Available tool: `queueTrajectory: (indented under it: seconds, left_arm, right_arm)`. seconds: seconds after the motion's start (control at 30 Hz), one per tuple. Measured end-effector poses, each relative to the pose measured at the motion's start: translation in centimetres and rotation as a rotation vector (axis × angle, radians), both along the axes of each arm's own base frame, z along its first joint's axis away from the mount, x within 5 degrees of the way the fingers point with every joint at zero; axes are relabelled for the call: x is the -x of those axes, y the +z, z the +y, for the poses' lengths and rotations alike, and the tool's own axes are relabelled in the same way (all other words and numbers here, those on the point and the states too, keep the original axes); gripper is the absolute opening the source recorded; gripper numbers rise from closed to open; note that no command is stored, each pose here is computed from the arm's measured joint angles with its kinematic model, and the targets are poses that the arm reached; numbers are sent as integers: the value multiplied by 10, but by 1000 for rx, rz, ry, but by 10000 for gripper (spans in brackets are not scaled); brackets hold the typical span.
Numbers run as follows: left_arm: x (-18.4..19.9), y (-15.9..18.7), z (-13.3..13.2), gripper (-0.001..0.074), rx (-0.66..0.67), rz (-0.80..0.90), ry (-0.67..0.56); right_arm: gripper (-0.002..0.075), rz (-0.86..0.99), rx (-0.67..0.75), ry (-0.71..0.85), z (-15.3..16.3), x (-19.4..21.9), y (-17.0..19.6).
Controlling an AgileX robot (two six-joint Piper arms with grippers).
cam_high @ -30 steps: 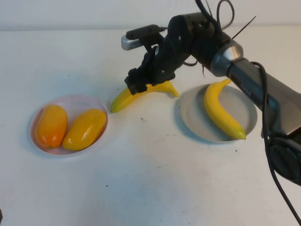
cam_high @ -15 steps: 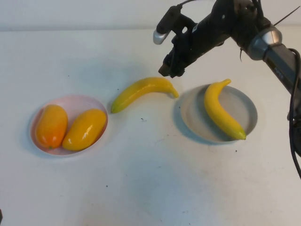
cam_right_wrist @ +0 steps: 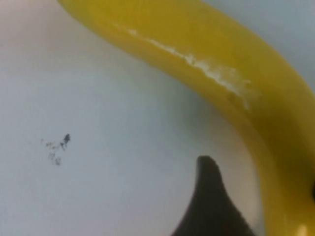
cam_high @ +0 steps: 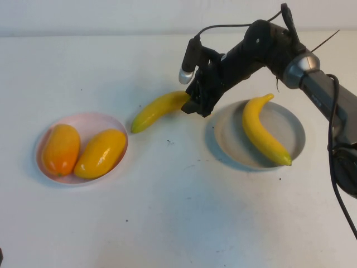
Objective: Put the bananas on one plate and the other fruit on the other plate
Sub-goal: Put another type of fruit in the right plate
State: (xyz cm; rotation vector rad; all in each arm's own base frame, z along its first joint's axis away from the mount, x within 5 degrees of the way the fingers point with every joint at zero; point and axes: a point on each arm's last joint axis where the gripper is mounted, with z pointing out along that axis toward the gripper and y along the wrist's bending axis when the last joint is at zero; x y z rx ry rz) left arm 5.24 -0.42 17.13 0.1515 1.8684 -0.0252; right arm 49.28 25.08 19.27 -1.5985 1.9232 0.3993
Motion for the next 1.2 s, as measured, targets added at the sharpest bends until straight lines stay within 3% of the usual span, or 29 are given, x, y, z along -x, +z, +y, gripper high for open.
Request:
queueTrajectory:
  seconds: [0.4,0.53,0.7,0.97,1.2]
  left_arm:
    - [0,0,0,1,0,0,0]
    - [0,0,0,1,0,0,0]
    - [0,0,0,1,0,0,0]
    - [0,0,0,1,0,0,0]
    - [0,0,0,1,0,0,0]
  right_arm:
    - [398,-52,-22,-25,1,-5,1]
    - [421,-39,-96,-54,5,-6,5]
    - [426,108,-231,-158,21,2,10]
    - [430,465,-364,-586,31,10,35]
    - [530,518,-250,-881,29,23,57]
